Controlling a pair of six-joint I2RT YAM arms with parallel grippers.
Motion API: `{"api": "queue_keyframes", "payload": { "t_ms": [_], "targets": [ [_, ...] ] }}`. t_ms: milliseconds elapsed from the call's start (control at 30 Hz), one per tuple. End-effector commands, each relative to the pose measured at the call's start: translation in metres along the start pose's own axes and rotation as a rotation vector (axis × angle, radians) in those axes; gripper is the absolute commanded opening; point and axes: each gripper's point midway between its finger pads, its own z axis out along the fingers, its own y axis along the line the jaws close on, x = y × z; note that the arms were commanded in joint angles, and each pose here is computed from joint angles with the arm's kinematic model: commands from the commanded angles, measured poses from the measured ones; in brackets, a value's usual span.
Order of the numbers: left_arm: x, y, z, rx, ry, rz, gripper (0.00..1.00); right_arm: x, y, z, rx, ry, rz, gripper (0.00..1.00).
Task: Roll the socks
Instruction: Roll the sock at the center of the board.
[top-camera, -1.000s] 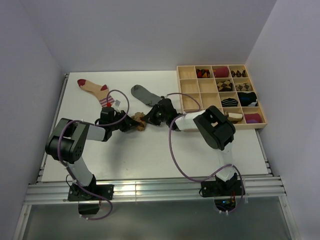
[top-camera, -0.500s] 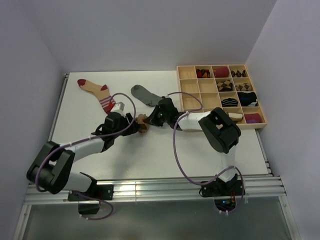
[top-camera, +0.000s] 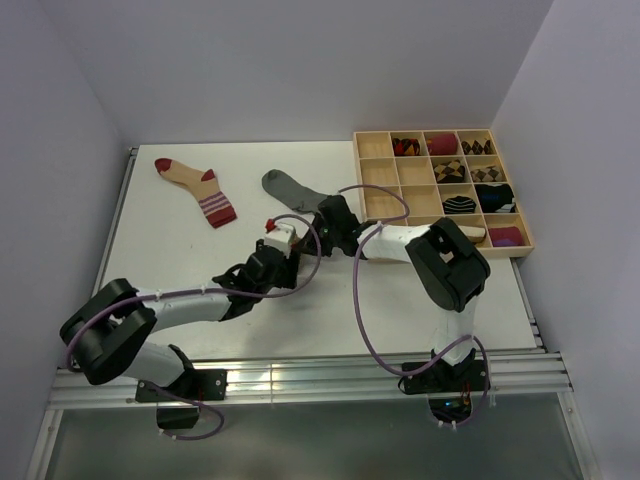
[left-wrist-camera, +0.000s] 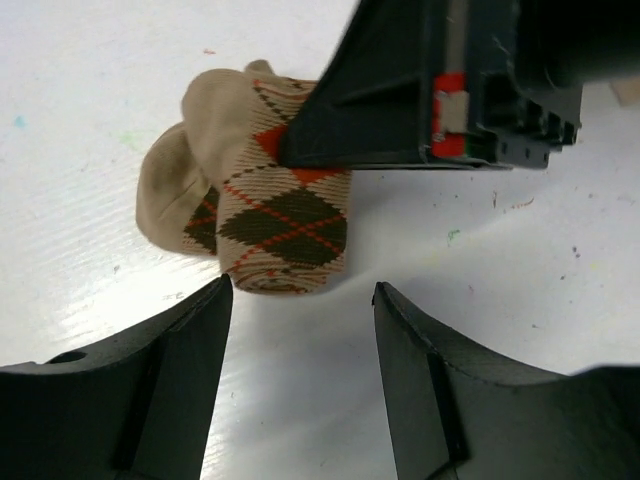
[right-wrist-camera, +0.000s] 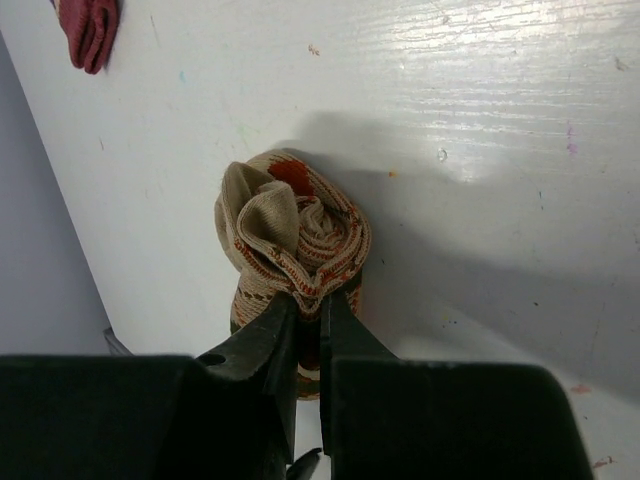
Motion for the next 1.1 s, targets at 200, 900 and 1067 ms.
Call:
{"api": "queue_keyframes", "payload": {
  "t_ms": [200,900,1067],
  "targets": [
    [-0.035,-0.019,0.013,-0.038,-0.117,0.172,0.62,0.006,-0.003,-0.013,0.027,0.033,-0.020,0.00],
    [0.024,-0.014,0.046,-0.071,0.039,0.226,0.06,0.013,0.011,-0.015,-0.002,0.077,-0.025,0.00],
    [0.020,-0.013,0.042,-0.041,0.049,0.141,0.01,0.011,0.019,-0.021,-0.041,0.061,-0.020,0.03]
  ]
}}
